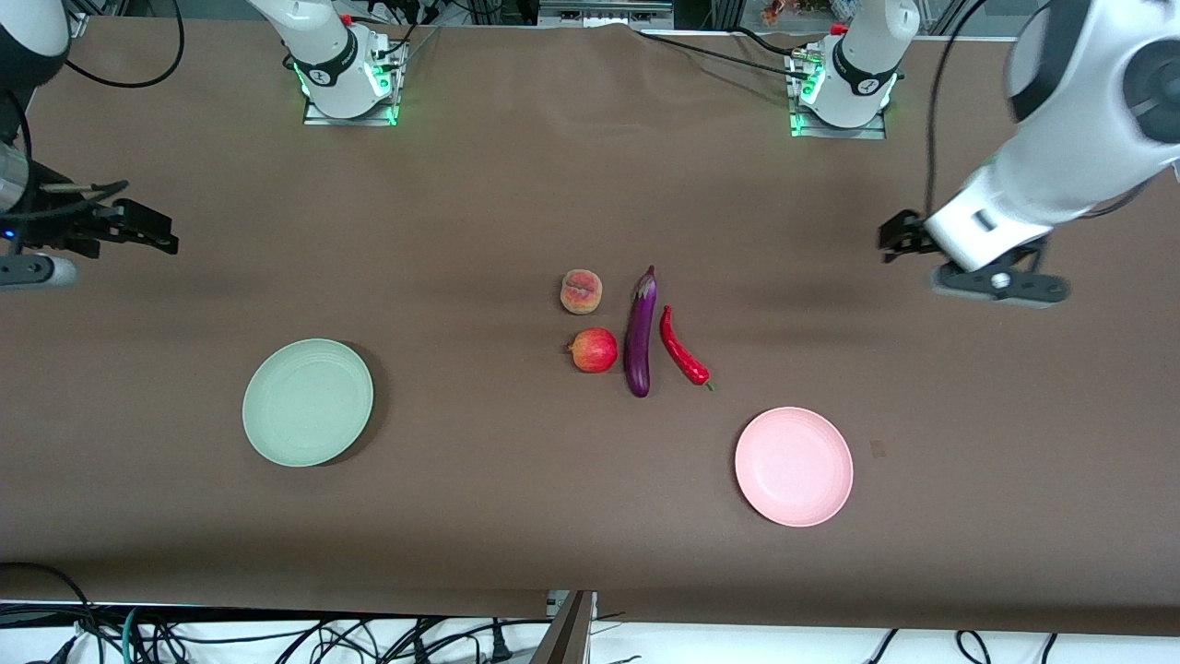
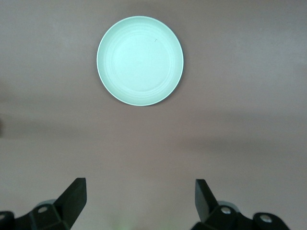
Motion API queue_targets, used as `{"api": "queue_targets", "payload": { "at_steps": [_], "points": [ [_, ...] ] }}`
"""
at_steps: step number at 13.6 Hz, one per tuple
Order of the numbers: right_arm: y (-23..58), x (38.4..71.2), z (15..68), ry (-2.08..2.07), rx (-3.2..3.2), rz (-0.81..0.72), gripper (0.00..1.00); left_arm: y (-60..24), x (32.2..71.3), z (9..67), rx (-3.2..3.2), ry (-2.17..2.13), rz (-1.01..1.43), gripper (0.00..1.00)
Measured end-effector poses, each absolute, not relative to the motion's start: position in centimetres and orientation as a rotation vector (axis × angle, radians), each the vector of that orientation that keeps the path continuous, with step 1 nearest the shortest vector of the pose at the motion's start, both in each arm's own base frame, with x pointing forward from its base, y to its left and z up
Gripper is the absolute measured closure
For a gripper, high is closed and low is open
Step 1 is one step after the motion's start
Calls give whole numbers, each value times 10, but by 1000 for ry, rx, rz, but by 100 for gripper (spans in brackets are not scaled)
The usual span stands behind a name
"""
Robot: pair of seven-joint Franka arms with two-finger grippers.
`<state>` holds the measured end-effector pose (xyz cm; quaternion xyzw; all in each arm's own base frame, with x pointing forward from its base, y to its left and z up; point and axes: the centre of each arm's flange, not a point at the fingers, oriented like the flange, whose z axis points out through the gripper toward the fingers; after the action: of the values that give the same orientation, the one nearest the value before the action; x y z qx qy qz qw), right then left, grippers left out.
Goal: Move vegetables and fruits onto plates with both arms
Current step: 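Reach the right gripper to the peach while the left gripper reaches the chili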
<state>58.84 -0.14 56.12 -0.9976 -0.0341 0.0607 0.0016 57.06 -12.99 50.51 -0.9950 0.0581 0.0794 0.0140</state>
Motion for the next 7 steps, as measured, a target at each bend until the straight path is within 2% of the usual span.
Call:
{"api": "queue_targets", "payload": {
  "at_steps": [3,7],
  "points": [
    [10,594,545,-131,-3126,232,0,-160,581,442,-3155,153,433,0],
    [22,600,528,-151,-3114,270,0,-181,612,362,-3238,-90,395,0]
  ]
}}
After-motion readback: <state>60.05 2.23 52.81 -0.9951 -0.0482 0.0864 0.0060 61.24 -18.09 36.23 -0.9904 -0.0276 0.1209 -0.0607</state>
